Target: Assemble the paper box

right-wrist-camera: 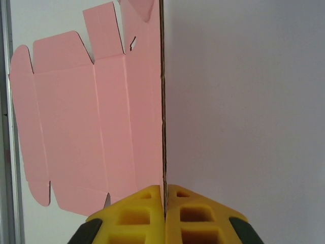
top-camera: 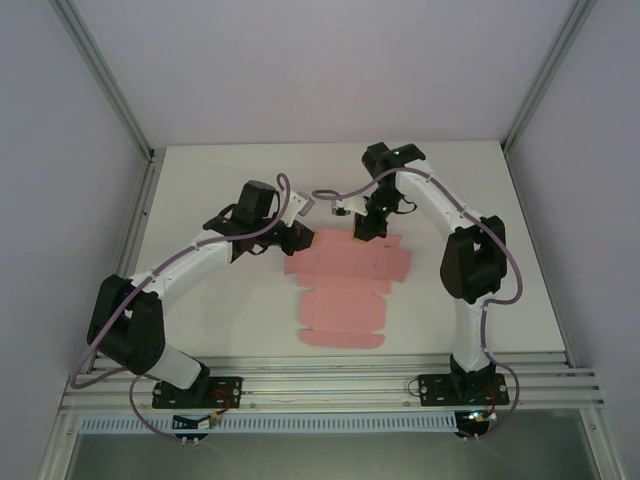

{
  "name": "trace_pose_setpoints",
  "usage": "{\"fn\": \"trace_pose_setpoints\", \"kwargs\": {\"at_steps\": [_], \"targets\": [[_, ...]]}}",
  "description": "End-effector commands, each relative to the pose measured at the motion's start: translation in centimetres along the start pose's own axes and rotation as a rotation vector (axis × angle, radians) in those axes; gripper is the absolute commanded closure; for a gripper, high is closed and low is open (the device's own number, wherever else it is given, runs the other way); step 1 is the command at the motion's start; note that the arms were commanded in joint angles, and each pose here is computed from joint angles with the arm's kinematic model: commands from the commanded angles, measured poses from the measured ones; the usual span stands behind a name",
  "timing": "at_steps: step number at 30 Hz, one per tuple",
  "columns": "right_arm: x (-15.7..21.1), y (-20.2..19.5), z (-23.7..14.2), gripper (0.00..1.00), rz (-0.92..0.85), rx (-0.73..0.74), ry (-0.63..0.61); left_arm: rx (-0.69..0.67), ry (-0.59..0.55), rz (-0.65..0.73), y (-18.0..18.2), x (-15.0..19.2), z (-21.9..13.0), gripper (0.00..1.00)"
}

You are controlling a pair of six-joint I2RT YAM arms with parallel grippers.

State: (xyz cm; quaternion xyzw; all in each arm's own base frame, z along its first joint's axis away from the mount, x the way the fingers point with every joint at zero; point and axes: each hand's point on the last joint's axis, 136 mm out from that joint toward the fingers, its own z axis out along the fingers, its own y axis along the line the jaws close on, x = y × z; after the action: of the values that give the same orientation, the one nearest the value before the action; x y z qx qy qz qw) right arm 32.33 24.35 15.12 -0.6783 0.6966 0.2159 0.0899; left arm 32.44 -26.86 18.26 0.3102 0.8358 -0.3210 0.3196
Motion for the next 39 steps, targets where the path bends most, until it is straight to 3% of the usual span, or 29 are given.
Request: {"fn": "trace_pose_setpoints", "kwargs": {"at_steps": [1,11,14,20,29,30,34,39], "targets": [[-0.9,-0.7,0.1,1.0,0.065,0.018,-0.033,-0.043,-0.082,0.037,-1.1,-2.1,-0.7,0.97],[-5.4,-0.7,-2.0,1.0,0.391,0.003,-0.223,-0.574,-0.256,0.135,0.4,-5.2,1.1,1.0],[-6.1,-0.9,-2.3,1.0,0.481,0.005,-0.24,-0.665,-0.292,0.156,-0.3,-6.0,2.0,1.0],[-7.1,-0.1,-2.7,1.0,0.517,-0.014,-0.261,-0.79,-0.316,0.249,-1.7,-6.8,4.5,1.0],[-6.4,-0.1,-2.2,1.0,0.516,0.009,-0.23,-0.769,-0.359,0.195,-3.3,-7.3,4.9,1.0],[-6.3,-0.2,-2.2,1.0,0.514,0.013,-0.227,-0.776,-0.368,0.189,-3.1,-7.2,4.5,0.91],[-6.1,-0.6,-2.7,1.0,0.499,0.053,-0.226,-0.77,-0.339,0.197,-3.0,-6.4,3.0,0.74],[-5.6,-1.1,-4.8,1.0,0.489,0.084,-0.273,-0.737,-0.342,0.104,-1.3,-5.1,-2.0,0.22]]}}
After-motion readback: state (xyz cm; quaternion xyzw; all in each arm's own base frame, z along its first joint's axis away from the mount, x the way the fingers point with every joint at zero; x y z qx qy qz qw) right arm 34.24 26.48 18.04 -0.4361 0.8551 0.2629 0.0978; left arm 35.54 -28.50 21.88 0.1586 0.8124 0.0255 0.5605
